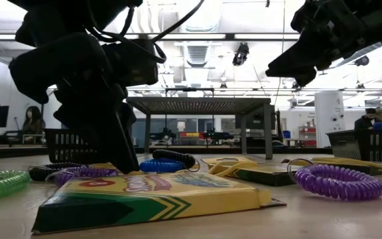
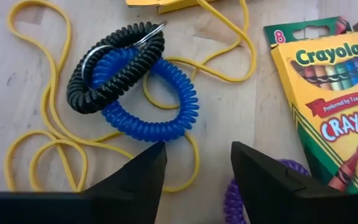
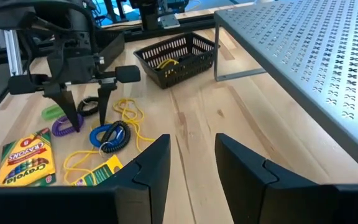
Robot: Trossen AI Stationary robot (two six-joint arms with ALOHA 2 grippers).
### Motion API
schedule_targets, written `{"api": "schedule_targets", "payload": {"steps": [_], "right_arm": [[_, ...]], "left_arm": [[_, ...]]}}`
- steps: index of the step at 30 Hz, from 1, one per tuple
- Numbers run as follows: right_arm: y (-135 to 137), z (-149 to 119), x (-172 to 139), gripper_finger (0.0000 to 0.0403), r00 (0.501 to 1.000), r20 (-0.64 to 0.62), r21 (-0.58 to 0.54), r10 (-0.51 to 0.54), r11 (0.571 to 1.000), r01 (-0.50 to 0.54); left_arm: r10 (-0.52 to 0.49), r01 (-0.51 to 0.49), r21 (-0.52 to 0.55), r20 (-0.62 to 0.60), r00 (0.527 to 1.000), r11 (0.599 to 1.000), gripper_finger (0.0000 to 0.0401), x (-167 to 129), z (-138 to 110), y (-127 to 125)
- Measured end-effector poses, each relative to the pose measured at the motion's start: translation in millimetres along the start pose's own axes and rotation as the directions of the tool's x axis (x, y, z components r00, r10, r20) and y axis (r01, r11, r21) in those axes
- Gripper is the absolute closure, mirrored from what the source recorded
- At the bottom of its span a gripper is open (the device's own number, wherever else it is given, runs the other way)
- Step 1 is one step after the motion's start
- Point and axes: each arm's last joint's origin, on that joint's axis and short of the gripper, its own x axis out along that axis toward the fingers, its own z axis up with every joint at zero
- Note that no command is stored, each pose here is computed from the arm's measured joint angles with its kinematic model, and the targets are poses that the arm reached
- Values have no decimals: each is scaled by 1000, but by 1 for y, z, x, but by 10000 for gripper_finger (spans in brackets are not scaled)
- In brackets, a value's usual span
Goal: Pick & Place Office Desk Supplies
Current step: Put the yellow rubber band into the top left black bin
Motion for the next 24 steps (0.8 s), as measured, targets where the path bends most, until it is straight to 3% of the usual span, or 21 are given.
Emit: {"api": "schedule_targets", "payload": {"steps": [6,12,15,24], "right_arm": [[0,0,0,280,1000,-1,-1,0,1000,0],[0,0,0,287,1000,-1,-1,0,1000,0],[0,-1,0,289,1000,-3,-1,-1,1000,1],[-1,-5,0,288,1000,-14,-3,-6,1000,6]], "left_arm": [[41,-41,32,6,999,999,267,1,-2,2],[62,-62,227,8,998,972,311,2,-7,0],[60,-60,297,11,998,953,318,2,-8,-2],[49,-47,270,1,999,962,308,2,-8,-3]]}}
